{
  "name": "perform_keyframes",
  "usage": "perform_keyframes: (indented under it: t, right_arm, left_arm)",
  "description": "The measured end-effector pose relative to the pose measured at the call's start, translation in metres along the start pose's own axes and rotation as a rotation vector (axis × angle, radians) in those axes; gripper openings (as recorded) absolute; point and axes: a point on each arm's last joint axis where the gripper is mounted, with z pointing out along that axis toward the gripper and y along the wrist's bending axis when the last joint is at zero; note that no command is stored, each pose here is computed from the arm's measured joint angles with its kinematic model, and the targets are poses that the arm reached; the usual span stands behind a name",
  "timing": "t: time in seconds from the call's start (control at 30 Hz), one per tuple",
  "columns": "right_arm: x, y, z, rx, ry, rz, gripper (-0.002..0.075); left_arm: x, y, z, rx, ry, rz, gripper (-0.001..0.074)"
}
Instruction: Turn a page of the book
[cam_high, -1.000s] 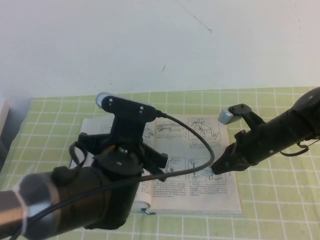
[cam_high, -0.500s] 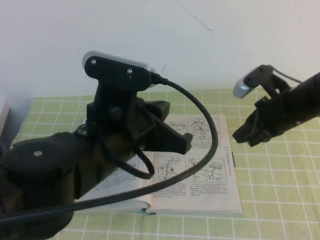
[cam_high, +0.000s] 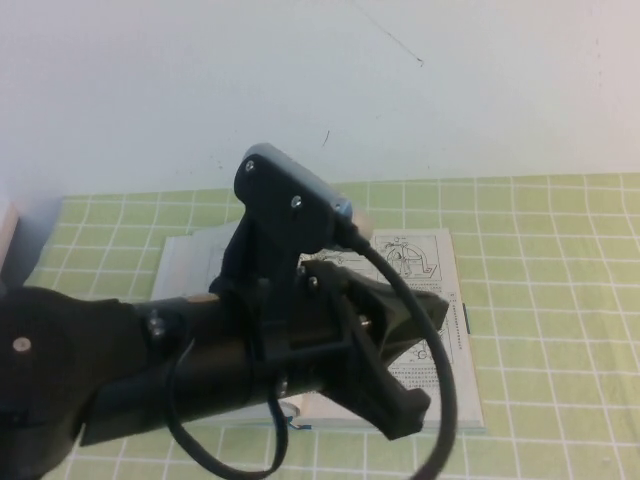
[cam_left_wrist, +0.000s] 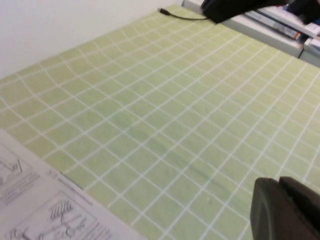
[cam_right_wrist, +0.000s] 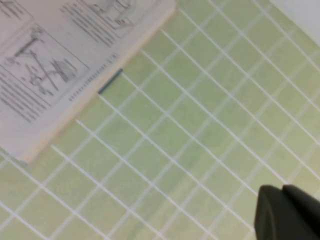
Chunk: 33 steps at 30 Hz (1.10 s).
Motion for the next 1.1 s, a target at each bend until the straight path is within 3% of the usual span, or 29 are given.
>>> perform_keyframes:
  t: [0.17,0.33,0.6,0.8,1.1]
  right_arm:
    - [0.023,0.000,-0.050,0.121,0.024,0.053,-0.0002]
    - [0.046,0.010,-0.099,0.183,-0.075,0.110,-0.0002]
    - [0.108,0.041,-0.145,0.234,-0.214,0.204,-0.0002]
    - [0.160,0.069,-0.140,0.247,-0.302,0.263,-0.0002]
    - [0.205,0.097,-0.097,0.277,-0.499,0.255,-0.0002]
  left_arm:
    - [0.012,0.022,-0.009,-0.007,0.172,-0.083,-0.0004]
    - [0.014,0.049,-0.025,-0.098,0.233,-0.142,-0.0004]
    - [-0.007,0.042,-0.071,-0.224,0.103,0.027,-0.0004]
    - [0.000,0.033,-0.102,-0.325,0.007,0.113,-0.0004]
    - [0.058,0.037,-0.124,-0.449,-0.050,0.209,-0.0004]
